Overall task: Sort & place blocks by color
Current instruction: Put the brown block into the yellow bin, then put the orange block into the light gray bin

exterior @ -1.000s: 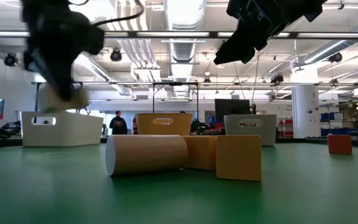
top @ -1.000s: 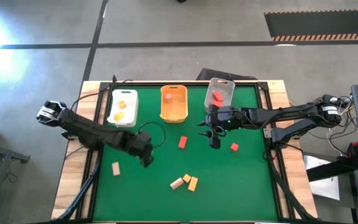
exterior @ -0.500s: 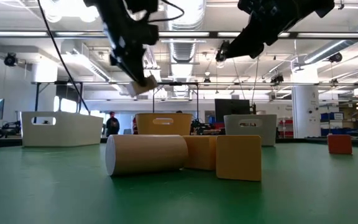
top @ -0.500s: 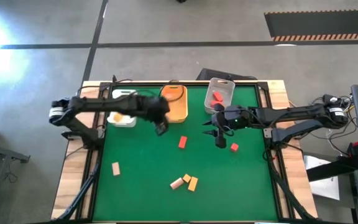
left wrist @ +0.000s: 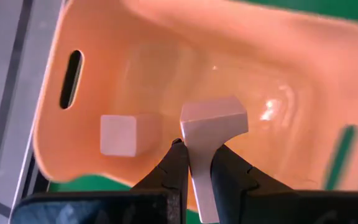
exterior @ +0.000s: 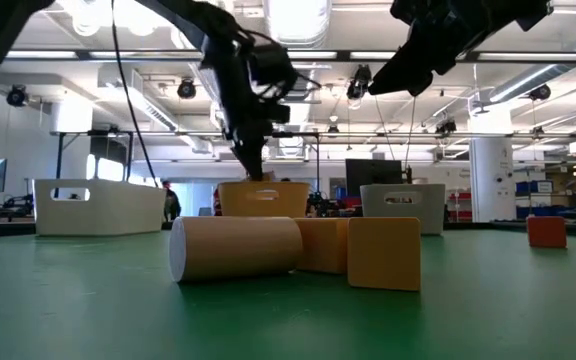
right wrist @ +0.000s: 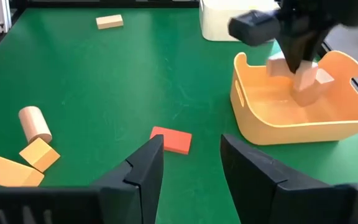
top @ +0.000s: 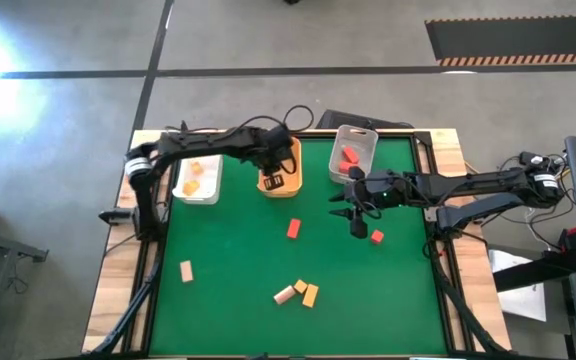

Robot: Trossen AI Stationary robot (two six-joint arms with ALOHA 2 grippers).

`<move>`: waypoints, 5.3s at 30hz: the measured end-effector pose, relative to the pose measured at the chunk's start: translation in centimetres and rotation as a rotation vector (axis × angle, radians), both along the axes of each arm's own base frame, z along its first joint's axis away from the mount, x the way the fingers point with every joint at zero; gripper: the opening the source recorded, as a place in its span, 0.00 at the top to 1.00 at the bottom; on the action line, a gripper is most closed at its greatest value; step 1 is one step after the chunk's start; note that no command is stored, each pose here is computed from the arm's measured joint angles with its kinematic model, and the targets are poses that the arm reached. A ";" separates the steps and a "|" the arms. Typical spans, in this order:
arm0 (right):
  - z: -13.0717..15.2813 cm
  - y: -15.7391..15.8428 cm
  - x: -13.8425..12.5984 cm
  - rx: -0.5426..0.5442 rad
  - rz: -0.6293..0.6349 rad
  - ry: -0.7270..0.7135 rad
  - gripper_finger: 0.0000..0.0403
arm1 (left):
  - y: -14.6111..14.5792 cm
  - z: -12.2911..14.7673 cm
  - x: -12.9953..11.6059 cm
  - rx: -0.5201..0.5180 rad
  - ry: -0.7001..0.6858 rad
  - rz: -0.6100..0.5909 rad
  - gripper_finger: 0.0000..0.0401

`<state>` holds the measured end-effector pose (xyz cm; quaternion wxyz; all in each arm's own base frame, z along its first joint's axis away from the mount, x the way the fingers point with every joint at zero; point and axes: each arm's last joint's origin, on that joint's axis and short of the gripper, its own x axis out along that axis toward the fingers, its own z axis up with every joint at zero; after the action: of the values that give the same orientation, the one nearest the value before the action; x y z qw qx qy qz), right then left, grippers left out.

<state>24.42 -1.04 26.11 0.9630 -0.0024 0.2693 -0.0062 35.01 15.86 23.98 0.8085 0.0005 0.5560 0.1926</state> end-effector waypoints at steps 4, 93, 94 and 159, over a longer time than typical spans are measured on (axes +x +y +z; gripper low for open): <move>-0.1 0.0 0.0 0.006 -0.004 0.004 0.64 | 0.9 -1.8 0.5 -0.005 0.034 -0.006 0.93; -5.7 4.3 -4.4 0.524 -0.847 0.912 0.57 | -14.7 2.4 -7.1 0.056 -0.680 -0.275 0.73; -5.9 4.3 -4.3 0.524 -0.864 0.918 0.53 | -14.7 2.4 -7.1 0.058 -0.680 -0.276 0.73; -5.9 2.6 4.0 0.169 -0.306 0.296 0.67 | -14.6 1.3 -5.7 0.066 -0.699 -0.265 0.73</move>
<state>28.39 1.59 20.21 0.8975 0.1182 0.4046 -0.1293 29.26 1.23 25.27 0.9670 0.0326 0.2351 0.0926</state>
